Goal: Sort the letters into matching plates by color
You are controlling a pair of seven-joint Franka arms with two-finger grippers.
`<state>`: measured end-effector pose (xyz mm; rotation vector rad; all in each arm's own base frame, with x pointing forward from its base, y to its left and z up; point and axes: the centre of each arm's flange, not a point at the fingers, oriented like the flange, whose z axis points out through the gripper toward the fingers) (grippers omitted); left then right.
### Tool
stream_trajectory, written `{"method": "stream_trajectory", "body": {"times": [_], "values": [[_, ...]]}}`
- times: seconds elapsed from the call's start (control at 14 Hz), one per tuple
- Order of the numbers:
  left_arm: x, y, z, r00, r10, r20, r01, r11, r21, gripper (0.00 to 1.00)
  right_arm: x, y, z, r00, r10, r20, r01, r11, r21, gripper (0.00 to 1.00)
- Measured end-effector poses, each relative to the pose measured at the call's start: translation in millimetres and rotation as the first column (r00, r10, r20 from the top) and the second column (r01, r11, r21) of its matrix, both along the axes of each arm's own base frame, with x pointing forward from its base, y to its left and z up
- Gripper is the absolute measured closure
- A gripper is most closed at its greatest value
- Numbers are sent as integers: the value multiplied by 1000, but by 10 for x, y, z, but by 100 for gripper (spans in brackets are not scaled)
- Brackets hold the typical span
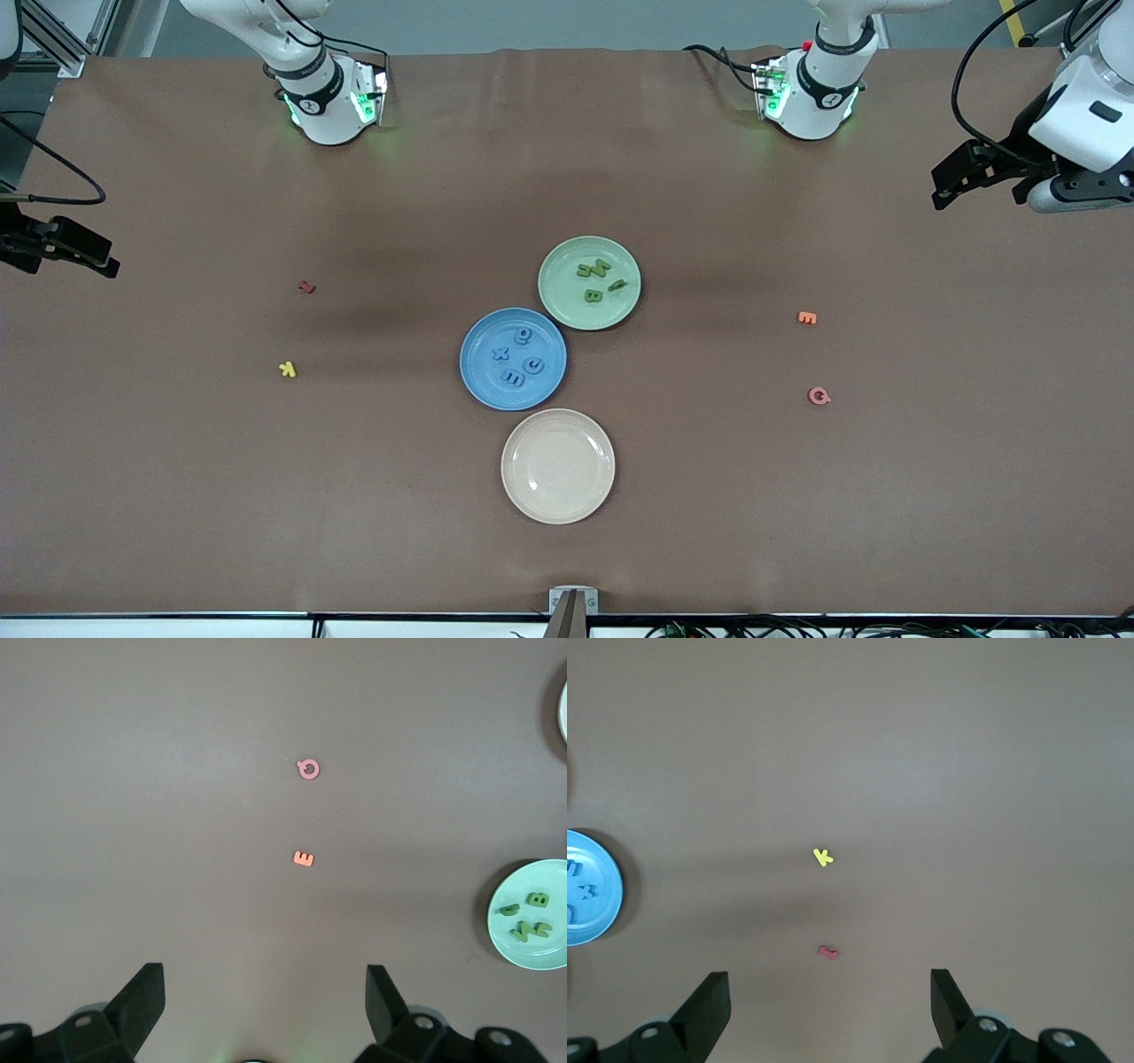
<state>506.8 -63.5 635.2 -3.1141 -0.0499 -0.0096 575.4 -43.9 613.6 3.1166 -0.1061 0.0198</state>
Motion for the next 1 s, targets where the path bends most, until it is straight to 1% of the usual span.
{"method": "stream_trajectory", "body": {"times": [0.21, 0.43, 0.71, 1.0], "values": [[6, 34, 61, 1000, -11, 12, 11, 1000, -2, 0, 7, -19, 126, 1000, -4, 28, 4, 1000, -4, 0], [44, 85, 100, 1000, -2, 21, 2, 1000, -5, 0, 34, -63, 255, 997, -10, 77, 11, 1000, -8, 0], [152, 85, 46, 1000, -1, 13, 1, 1000, -7, 0, 79, -29, 300, 993, -3, 120, 4, 1000, -10, 0], [210, 76, 29, 1000, -2, 11, 3, 1000, -8, 0, 87, -10, 307, 992, 1, 127, 0, 1000, -10, 0]]}}
